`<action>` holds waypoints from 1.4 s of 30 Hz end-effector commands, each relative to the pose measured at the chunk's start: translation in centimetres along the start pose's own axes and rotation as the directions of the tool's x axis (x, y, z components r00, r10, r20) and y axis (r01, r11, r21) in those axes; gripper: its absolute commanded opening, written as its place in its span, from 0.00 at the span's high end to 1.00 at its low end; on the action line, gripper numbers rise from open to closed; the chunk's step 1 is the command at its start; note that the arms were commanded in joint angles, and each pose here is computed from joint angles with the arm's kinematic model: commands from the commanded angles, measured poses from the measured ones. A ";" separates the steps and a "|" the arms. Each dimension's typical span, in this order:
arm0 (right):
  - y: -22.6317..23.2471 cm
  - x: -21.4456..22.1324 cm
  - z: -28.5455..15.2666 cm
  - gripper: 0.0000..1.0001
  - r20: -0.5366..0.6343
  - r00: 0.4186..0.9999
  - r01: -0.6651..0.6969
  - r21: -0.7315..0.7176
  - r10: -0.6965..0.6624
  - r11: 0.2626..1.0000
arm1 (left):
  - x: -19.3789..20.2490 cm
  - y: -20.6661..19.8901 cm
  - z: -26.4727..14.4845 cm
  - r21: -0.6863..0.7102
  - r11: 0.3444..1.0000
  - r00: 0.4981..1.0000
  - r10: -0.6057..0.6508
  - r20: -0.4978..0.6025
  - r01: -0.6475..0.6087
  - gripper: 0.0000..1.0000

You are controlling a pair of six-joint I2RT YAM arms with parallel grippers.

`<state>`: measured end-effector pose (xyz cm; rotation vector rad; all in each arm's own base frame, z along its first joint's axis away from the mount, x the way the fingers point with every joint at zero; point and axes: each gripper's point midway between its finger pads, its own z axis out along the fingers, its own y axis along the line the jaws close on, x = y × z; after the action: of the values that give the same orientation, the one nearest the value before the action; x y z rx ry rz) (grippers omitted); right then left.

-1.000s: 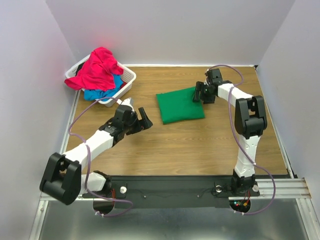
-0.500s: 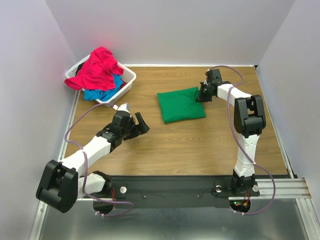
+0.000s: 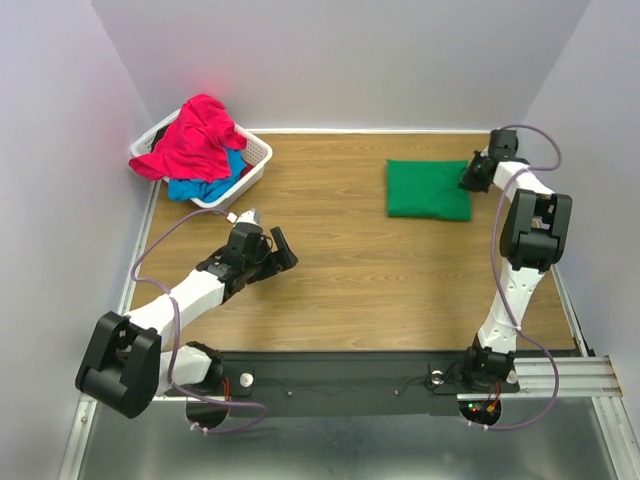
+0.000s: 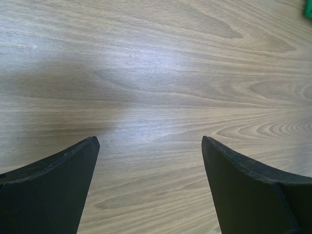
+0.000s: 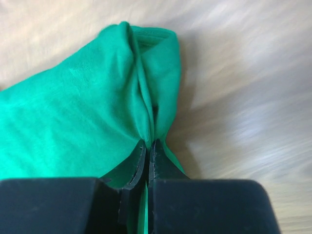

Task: Fold and stack the t-shirts
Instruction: Neatly place the folded tshirt to the corner

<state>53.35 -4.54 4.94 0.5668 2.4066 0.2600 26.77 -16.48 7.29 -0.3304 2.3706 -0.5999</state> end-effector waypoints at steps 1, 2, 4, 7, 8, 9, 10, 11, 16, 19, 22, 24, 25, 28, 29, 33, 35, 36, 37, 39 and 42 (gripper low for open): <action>0.1 -4.4 -0.6 1.00 0.103 0.989 0.110 -0.027 -0.107 0.994 | -1.7 -1.2 0.5 0.008 1.000 0.999 0.015 0.032 -0.015 0.02; -1.0 -4.4 -0.8 1.00 0.102 0.988 0.115 -0.004 -0.115 0.993 | -1.8 -1.4 0.7 0.007 1.000 0.999 0.016 0.029 -0.017 0.01; -2.4 -4.4 -1.4 0.99 0.100 0.988 0.113 0.021 -0.115 0.993 | -1.8 -1.5 1.0 0.007 1.000 1.000 0.018 0.020 -0.018 0.02; -4.3 -4.6 -2.9 1.00 0.091 0.990 0.106 -0.027 -0.103 0.994 | -2.0 -1.8 1.3 0.011 0.999 0.999 0.033 0.013 -0.033 0.01; -5.8 -5.3 -3.5 1.00 0.103 0.990 0.094 -0.014 -0.092 0.995 | -2.2 -2.0 1.5 0.012 0.999 0.999 0.039 0.010 -0.040 0.02; -6.8 -5.8 -3.9 1.00 0.111 0.990 0.085 -0.002 -0.085 0.996 | -2.3 -2.1 1.5 0.013 0.999 0.999 0.043 0.011 -0.043 0.02; -7.3 -6.0 -4.1 0.99 0.107 0.988 0.110 -0.010 -0.109 0.994 | -2.4 -2.4 1.5 0.022 0.998 0.999 0.050 0.008 -0.050 0.02; -8.2 -6.0 -4.6 1.00 0.095 0.989 0.118 -0.015 -0.116 0.993 | -2.3 -2.3 1.7 0.018 0.998 0.999 0.053 0.003 -0.053 0.02; -10.4 -6.1 -6.4 1.00 0.020 0.972 0.234 0.038 -0.235 0.971 | -2.5 -2.7 2.1 0.026 0.997 0.997 0.070 -0.011 -0.070 0.02; -12.5 -5.7 -7.0 1.00 -0.037 0.968 0.250 0.068 -0.248 0.966 | -2.4 -2.9 2.5 0.031 0.996 0.996 0.086 -0.025 -0.085 0.02; -15.0 -6.7 -6.8 1.00 -0.045 0.969 0.247 0.172 -0.243 0.954 | -2.5 -2.8 2.9 0.017 0.995 0.995 0.096 -0.039 -0.095 0.02; -15.5 -7.9 -6.5 0.99 -0.032 0.966 0.256 0.204 -0.255 0.945 | -2.7 -3.0 2.9 0.018 0.995 0.994 0.101 -0.037 -0.100 0.02; -15.5 -8.3 -6.5 1.00 -0.028 0.964 0.264 0.207 -0.264 0.942 | -2.8 -3.1 2.9 0.019 0.995 0.994 0.102 -0.033 -0.102 0.02; -16.0 -9.5 -6.2 0.99 -0.013 0.960 0.275 0.235 -0.280 0.932 | -2.9 -2.9 2.9 0.011 0.995 0.994 0.104 -0.031 -0.103 0.02; -16.2 -9.7 -6.1 0.99 -0.010 0.961 0.271 0.243 -0.277 0.932 | -2.9 -2.8 2.9 0.007 0.995 0.994 0.104 -0.030 -0.104 0.02; -16.7 -10.4 -6.2 0.55 0.002 0.963 0.258 0.283 -0.270 0.924 | -3.1 -2.9 2.4 0.003 0.994 0.994 0.105 -0.024 -0.105 0.02; -16.3 -10.6 -6.3 0.47 0.011 0.962 0.260 0.262 -0.273 0.929 | -3.4 -2.9 2.2 -0.003 0.994 0.994 0.105 -0.015 -0.105 0.02; -16.1 -10.6 -6.3 0.44 0.014 0.962 0.260 0.255 -0.272 0.931 | -3.5 -3.0 2.0 0.000 0.994 0.994 0.105 -0.013 -0.105 0.02; -15.6 -11.0 -6.6 0.42 0.029 0.963 0.254 0.240 -0.269 0.937 | -3.8 -3.2 1.7 0.008 0.994 0.994 0.107 -0.002 -0.107 0.02; -14.9 -11.3 -7.0 0.32 0.048 0.965 0.241 0.218 -0.257 0.946 | -4.2 -3.7 1.1 0.019 0.994 0.995 0.104 0.013 -0.104 0.01; -12.4 -12.2 -8.9 0.06 0.102 0.966 0.223 0.140 -0.238 0.965 | -5.3 -4.6 -0.5 0.046 0.994 0.993 0.098 0.059 -0.101 0.02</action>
<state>50.73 -22.69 7.99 0.3657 2.5018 -0.0969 29.58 -17.92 7.53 -0.2246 2.4403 -0.5456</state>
